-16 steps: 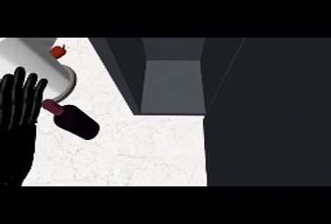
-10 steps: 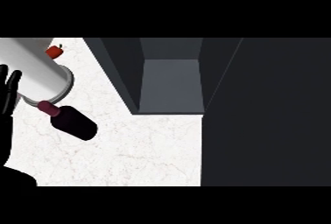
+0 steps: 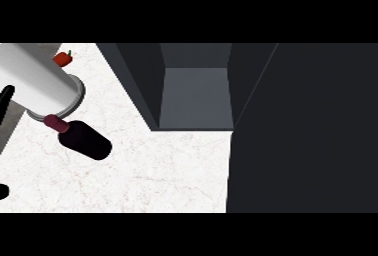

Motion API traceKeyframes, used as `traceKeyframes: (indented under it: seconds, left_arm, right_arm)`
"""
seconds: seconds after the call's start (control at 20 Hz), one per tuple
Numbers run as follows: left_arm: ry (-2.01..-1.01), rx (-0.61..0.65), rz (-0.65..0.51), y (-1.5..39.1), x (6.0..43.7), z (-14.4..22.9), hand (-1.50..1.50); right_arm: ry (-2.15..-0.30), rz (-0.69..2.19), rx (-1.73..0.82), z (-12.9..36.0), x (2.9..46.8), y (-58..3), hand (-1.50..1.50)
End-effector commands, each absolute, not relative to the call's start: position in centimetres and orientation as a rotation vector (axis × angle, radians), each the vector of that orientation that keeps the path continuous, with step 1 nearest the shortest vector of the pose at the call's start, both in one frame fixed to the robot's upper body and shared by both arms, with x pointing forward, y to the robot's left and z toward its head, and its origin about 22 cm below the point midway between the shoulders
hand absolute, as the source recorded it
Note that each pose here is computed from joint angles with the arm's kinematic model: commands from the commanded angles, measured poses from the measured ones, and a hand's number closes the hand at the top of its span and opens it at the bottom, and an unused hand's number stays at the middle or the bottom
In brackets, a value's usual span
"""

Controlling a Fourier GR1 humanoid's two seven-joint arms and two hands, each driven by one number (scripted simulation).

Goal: Pick up the wine, place it into the cabinet and close the cabinet

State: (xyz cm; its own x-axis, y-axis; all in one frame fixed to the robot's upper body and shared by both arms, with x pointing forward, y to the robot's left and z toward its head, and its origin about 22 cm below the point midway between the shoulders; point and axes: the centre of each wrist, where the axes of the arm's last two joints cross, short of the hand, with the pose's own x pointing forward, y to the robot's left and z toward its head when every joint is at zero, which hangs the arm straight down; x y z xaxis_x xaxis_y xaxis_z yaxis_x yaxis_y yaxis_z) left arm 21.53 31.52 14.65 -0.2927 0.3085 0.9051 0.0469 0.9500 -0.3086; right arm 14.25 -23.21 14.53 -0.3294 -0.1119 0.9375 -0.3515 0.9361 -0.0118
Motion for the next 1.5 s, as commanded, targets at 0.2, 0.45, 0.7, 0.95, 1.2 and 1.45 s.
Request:
traceKeyframes:
  seconds: [0.2, 0.45, 0.7, 0.95, 1.2, 1.45]
  left_arm:
    - [-1.83, -0.277, 0.319, 32.6, 19.7, 18.5, -1.5]
    - [-1.822, -0.304, 0.298, 32.5, 17.9, 20.8, -1.5]
    - [-1.82, -0.283, 0.307, 33.6, 17.5, 22.2, -1.5]
    - [-1.81, -0.298, 0.34, 32.6, 16.0, 22.0, -1.5]
    - [-1.813, -0.249, 0.365, 33.1, 15.7, 23.0, -1.5]
    - [-1.85, -0.233, 0.389, 34.6, 16.1, 21.8, -1.5]
  right_arm:
    - [-1.886, 0.285, 0.412, 18.6, 10.1, -24.1, -1.5]
    - [-1.865, 0.258, 0.411, 18.3, 9.8, -22.6, -1.5]
    - [-1.875, 0.233, 0.421, 19.7, 8.3, -22.2, -1.5]
    - [-1.888, 0.254, 0.419, 20.2, 8.4, -22.4, -1.5]
    - [-1.873, 0.279, 0.428, 20.1, 8.1, -22.3, -1.5]
    - [-1.884, 0.245, 0.413, 19.7, 8.8, -22.2, -1.5]
